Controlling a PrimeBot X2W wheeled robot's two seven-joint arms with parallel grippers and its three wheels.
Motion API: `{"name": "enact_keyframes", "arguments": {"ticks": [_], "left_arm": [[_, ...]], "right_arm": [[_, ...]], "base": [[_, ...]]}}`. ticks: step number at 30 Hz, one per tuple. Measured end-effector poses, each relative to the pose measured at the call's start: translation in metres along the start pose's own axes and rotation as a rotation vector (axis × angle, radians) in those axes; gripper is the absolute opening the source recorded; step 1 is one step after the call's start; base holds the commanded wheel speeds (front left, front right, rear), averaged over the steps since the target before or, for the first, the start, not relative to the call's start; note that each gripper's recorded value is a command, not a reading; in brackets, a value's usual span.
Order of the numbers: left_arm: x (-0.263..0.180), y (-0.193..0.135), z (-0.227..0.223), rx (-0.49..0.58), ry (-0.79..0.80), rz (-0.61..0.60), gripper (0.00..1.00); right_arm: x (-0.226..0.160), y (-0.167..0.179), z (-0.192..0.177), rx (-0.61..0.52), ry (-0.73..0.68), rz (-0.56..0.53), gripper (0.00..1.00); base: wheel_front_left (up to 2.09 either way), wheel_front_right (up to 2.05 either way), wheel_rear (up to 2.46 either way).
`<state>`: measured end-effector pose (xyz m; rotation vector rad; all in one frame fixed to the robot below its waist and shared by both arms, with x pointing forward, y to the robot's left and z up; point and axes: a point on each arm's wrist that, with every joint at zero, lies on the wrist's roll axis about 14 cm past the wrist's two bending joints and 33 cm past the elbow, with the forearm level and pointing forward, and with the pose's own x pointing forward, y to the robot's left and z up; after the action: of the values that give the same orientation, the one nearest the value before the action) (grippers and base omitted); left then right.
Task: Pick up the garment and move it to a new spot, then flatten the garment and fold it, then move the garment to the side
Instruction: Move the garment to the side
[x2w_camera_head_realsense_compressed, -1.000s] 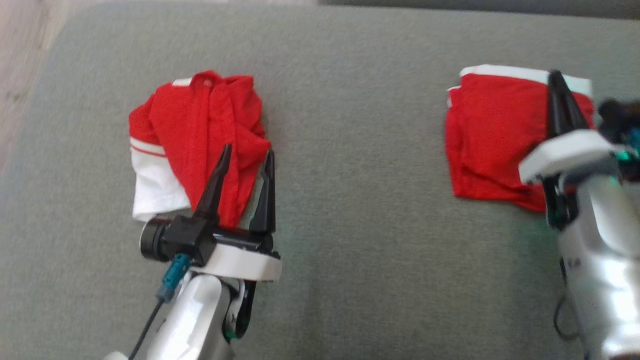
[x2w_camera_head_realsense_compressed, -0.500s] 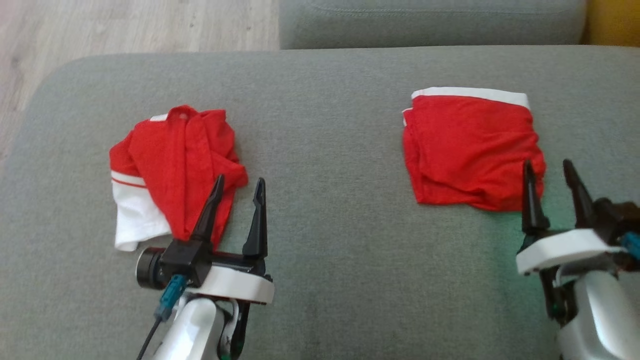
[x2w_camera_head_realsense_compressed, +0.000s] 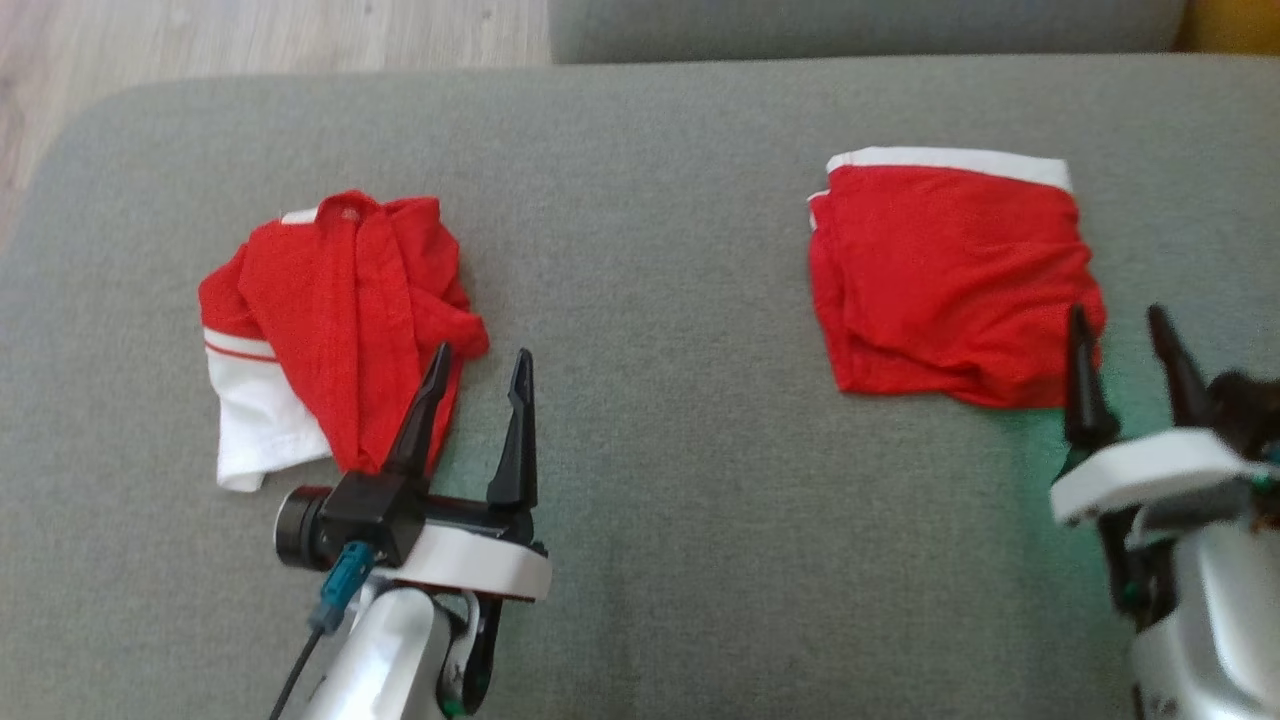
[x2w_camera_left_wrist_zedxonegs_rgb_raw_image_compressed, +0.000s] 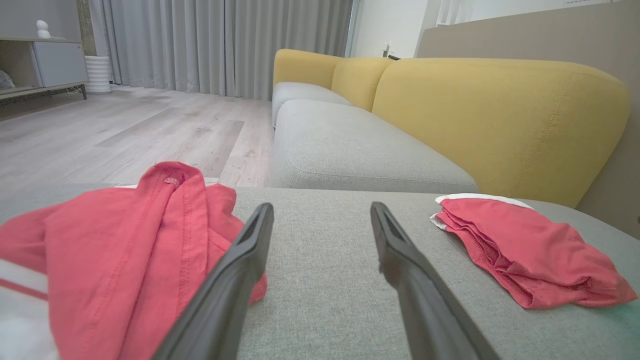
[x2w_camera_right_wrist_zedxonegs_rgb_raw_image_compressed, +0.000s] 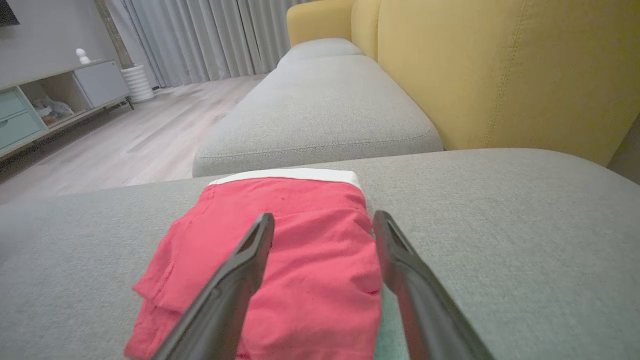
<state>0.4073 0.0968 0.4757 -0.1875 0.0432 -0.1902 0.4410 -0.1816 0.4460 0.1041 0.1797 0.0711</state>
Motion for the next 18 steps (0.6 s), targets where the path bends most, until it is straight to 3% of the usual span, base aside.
{"name": "enact_keyframes", "arguments": {"ticks": [8,18], "left_arm": [[0.008,0.010,-0.011,0.004,0.031,0.018,1.00],[0.013,0.022,-0.023,-0.006,0.062,0.047,1.00]], "right_arm": [[0.041,-0.020,-0.012,0.017,0.095,-0.054,1.00],[0.070,-0.024,-0.069,0.016,0.389,-0.054,1.00]], "base": [[0.00,0.00,0.00],[0.00,0.00,0.00]]}}
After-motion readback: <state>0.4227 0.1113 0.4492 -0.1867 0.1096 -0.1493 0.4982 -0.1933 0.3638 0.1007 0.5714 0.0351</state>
